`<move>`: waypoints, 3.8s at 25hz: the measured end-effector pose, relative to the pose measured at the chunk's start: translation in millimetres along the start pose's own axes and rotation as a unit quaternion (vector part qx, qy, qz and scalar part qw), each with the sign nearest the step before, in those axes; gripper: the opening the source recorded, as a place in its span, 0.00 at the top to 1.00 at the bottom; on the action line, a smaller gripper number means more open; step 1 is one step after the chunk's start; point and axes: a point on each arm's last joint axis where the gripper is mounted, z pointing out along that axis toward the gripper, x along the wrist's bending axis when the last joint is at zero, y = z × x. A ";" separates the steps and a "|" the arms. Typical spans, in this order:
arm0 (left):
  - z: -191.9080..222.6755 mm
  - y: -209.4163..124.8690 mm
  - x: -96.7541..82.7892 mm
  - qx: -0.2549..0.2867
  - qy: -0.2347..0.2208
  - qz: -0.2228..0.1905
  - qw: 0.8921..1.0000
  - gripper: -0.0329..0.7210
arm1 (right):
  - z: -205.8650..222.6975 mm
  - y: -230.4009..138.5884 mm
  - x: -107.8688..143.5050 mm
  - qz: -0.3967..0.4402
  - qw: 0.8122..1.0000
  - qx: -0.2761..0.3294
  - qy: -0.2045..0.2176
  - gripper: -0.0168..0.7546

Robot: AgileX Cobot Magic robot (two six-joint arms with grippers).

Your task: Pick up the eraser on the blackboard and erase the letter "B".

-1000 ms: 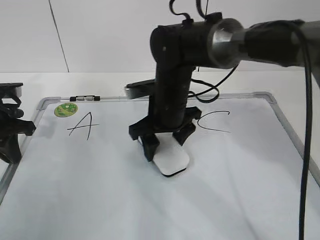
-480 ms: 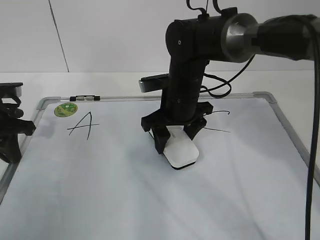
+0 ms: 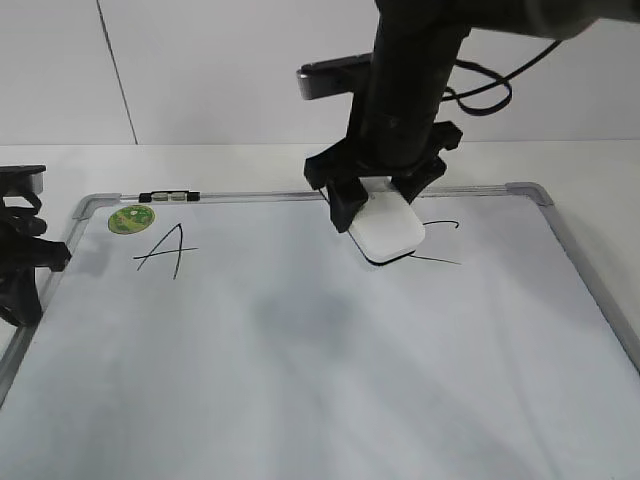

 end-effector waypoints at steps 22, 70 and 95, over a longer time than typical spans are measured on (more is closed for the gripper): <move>0.0 0.0 0.0 0.000 0.000 0.000 1.000 0.90 | -58.3 -131.4 -141.3 0.197 0.978 0.040 -0.050 0.25; 0.0 0.0 -0.4 0.000 -0.002 -0.002 1.000 0.90 | 16.9 -114.9 -159.4 0.197 0.976 0.088 -0.033 0.24; 0.0 -0.3 -0.6 0.002 -0.003 -0.003 1.000 0.90 | -27.5 -83.4 -162.5 0.206 0.978 0.033 -0.021 0.21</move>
